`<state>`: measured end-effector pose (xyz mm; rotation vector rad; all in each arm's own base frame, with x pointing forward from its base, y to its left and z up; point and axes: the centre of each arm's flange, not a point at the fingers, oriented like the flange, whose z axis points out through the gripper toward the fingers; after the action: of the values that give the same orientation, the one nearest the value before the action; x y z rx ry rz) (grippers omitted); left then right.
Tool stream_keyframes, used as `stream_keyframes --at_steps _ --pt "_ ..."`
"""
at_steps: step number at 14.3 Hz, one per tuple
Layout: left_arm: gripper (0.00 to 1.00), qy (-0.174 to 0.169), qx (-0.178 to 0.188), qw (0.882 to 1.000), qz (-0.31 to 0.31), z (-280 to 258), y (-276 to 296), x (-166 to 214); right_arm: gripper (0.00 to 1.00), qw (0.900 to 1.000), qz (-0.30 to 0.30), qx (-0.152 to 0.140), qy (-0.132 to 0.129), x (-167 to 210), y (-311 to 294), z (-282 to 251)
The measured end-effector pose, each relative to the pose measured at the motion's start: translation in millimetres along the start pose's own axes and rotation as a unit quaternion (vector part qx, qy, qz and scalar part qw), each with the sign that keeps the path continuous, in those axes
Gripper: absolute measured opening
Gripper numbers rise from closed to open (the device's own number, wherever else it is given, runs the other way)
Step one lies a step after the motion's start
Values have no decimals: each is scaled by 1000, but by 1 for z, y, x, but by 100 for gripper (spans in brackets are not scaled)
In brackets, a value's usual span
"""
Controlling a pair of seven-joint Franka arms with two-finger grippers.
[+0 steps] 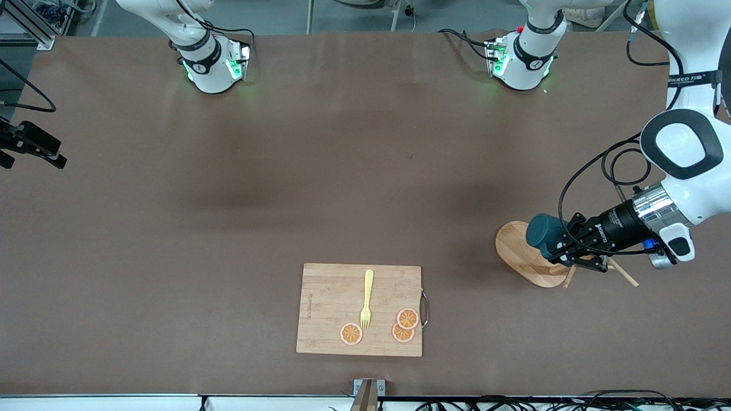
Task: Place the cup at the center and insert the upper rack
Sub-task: 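Tilt the mug and hang its handle onto a stand peg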
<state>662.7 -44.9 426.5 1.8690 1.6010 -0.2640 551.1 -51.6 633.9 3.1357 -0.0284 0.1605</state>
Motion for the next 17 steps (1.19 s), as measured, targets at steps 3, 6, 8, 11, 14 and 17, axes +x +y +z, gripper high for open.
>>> stream_keyframes --at_steps 3,6,8,11,14,17 --pt "5 3 -2 1000 -5 -2 0 9 100 1000 0 0 0 0 0 0" --pt "5 5 -1 1000 -1 -1 -2 22 100 1000 0 0 0 0 0 0" --pt "5 8 0 1000 -1 0 -4 34 100 1000 -2 0 0 0 -2 0" --pt "5 10 0 1000 -1 0 -5 45 100 1000 -2 0 0 0 -2 0" --pt "5 11 0 1000 -4 -1 -6 49 100 1000 -3 0 0 0 -4 0" --pt "19 11 -1 1000 0 -2 -5 49 100 1000 -3 0 0 0 -4 0"
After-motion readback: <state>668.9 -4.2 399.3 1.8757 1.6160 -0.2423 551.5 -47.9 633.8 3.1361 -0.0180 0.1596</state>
